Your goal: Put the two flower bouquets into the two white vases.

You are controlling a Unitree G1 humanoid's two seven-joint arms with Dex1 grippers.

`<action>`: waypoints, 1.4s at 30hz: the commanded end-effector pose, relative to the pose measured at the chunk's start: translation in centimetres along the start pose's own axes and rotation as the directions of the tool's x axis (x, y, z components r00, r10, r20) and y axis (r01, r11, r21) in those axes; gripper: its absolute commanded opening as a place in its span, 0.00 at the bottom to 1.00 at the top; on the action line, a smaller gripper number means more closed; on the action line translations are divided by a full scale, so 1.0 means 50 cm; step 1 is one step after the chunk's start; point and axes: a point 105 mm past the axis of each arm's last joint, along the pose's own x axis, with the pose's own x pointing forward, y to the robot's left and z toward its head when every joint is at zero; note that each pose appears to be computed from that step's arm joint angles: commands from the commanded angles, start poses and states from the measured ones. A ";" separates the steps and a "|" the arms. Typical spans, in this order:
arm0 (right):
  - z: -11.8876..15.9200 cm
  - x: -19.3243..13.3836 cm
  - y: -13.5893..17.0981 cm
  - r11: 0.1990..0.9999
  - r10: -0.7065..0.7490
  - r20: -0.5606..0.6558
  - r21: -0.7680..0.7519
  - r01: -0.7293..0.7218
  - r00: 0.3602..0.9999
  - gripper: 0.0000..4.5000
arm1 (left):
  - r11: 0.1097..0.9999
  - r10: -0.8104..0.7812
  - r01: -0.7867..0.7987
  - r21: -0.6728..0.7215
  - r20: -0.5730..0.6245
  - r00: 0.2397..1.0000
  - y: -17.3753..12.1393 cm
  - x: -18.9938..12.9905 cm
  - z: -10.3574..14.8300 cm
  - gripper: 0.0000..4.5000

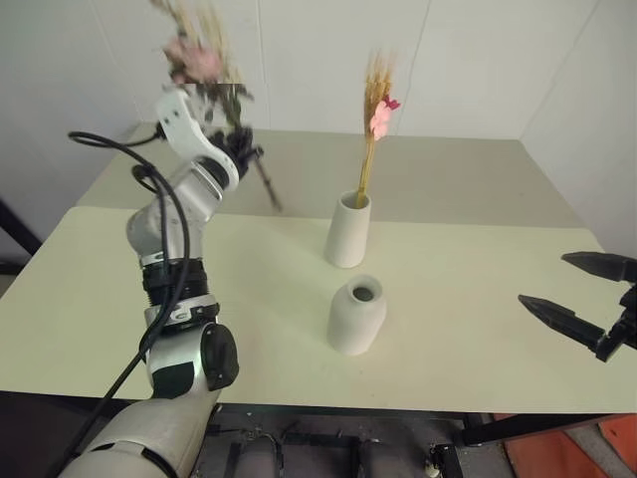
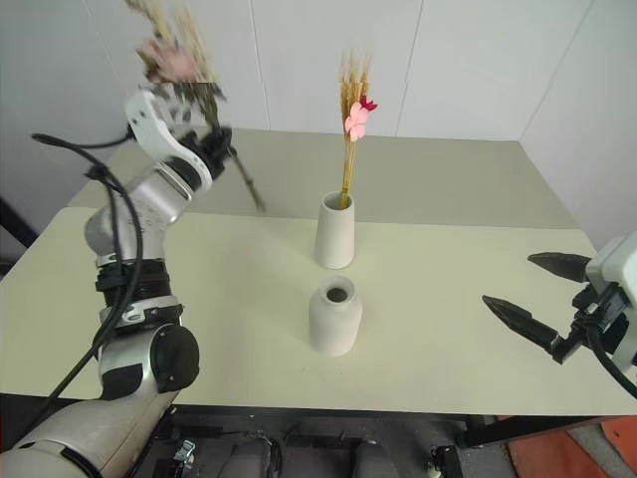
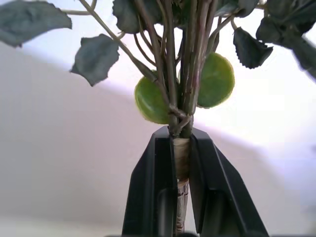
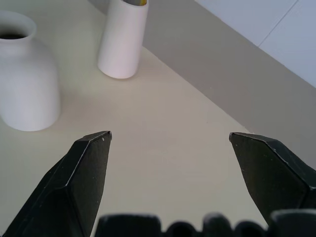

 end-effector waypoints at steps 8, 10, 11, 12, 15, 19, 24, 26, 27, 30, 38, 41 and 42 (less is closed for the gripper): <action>0.035 -0.053 0.008 0.998 0.053 0.048 0.017 -0.053 0.997 1.00 | 0.614 -0.777 0.774 -0.152 0.057 0.627 -0.218 -0.096 0.033 0.02; 0.034 -0.068 0.019 0.996 0.082 0.039 0.032 -0.083 0.996 1.00 | 0.589 -0.796 0.788 -0.179 0.039 0.604 -0.227 -0.093 0.016 0.02; 0.035 -0.076 0.024 0.994 0.095 0.040 0.040 -0.097 0.995 1.00 | 0.571 -0.814 0.806 -0.157 0.022 0.581 -0.234 -0.097 0.004 0.02; 0.036 -0.083 0.028 0.993 0.105 0.042 0.048 -0.107 0.994 1.00 | 0.549 -0.831 0.822 -0.150 0.005 0.556 -0.239 -0.102 -0.006 0.02; 0.039 -0.101 0.042 0.988 0.142 0.042 0.060 -0.145 0.989 1.00 | 0.489 -0.870 0.847 -0.209 -0.042 0.492 -0.249 -0.108 -0.048 0.02; 0.037 -0.121 0.061 0.979 0.196 0.025 0.053 -0.197 0.980 1.00 | 0.435 -0.900 0.866 -0.246 -0.144 0.411 -0.255 -0.118 -0.108 0.02; 0.035 -0.136 0.067 0.976 0.212 -0.003 0.048 -0.212 0.977 1.00 | 0.396 -0.905 0.900 -0.182 -0.242 0.349 -0.246 -0.127 -0.143 0.02; 0.036 -0.137 0.067 0.977 0.210 -0.006 0.044 -0.210 0.978 1.00 | 0.398 -0.901 0.900 -0.177 -0.258 0.348 -0.238 -0.125 -0.151 0.02; 0.036 -0.137 0.067 0.977 0.209 -0.005 0.042 -0.209 0.978 1.00 | 0.399 -0.901 0.901 -0.172 -0.258 0.349 -0.235 -0.124 -0.156 0.02; 0.033 -0.134 0.068 0.977 0.207 -0.005 0.042 -0.207 0.978 1.00 | 0.387 -0.905 0.903 -0.186 -0.264 0.333 -0.231 -0.123 -0.166 0.02; 0.026 -0.131 0.061 0.985 0.170 -0.014 0.030 -0.169 0.985 1.00 | 0.371 -0.908 0.905 -0.210 -0.286 0.306 -0.230 -0.134 -0.197 0.02; 0.024 -0.131 0.062 0.986 0.165 -0.019 0.028 -0.164 0.986 1.00 | 0.367 -0.908 0.905 -0.213 -0.294 0.299 -0.232 -0.136 -0.205 0.02; 0.024 -0.131 0.062 0.987 0.161 -0.019 0.027 -0.161 0.987 1.00 | 0.363 -0.906 0.908 -0.207 -0.306 0.293 -0.231 -0.137 -0.209 0.02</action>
